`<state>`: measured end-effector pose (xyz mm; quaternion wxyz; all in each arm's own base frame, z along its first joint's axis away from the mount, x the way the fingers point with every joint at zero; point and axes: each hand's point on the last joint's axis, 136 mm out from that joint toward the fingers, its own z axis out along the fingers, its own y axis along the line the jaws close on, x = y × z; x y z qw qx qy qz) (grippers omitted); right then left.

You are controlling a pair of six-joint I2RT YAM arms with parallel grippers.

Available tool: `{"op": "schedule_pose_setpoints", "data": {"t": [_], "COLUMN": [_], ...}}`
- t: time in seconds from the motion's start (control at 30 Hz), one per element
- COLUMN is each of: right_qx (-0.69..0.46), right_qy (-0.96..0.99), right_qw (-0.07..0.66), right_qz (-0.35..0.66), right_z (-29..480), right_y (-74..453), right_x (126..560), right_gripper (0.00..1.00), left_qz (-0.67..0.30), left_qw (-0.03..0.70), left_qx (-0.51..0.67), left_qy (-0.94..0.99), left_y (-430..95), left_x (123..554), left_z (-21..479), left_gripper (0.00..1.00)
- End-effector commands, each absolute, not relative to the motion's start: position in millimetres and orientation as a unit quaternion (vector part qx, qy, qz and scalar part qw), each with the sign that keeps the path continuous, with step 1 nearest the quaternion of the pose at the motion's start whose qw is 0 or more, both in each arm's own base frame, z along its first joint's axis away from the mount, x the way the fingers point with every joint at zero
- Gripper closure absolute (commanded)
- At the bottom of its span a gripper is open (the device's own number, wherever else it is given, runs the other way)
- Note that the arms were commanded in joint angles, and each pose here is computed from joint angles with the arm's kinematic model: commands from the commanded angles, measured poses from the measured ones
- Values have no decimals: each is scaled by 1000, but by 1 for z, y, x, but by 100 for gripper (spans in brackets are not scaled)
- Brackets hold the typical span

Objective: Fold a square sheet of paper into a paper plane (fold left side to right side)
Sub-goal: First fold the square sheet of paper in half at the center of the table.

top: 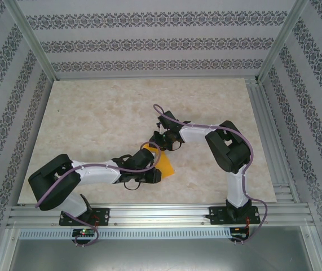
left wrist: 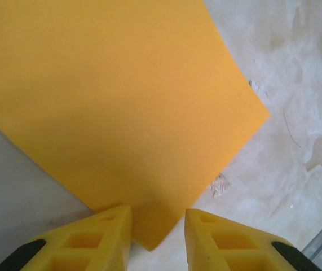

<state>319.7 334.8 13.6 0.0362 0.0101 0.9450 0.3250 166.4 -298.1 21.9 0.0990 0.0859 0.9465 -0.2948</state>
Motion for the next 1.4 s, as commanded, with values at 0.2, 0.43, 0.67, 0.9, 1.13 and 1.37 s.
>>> {"op": "schedule_pose_setpoints", "data": {"t": [0.2,0.43,0.67,0.9,1.13,1.37], "right_qx": [26,22,15,17,17,16], "right_qy": [965,960,957,959,959,959], "right_qw": [36,47,56,49,48,46], "right_qz": [257,275,284,279,278,279], "right_z": [-25,-17,-6,-12,-13,-12], "right_y": [311,317,321,319,319,319], "right_x": [319,323,328,324,324,324], "right_gripper": [81,81,81,81,81,80], "left_qz": [-274,-281,-309,-373,-417,-424], "left_qw": [14,54,115,141,117,87], "left_qx": [95,100,55,3,17,18], "left_qy": [957,953,942,917,901,901], "left_y": [-284,-282,-259,-243,-273,-290], "left_x": [120,130,171,215,229,231], "left_z": [8,36,87,101,89,64], "left_gripper": [68,67,65,66,68,69]}}
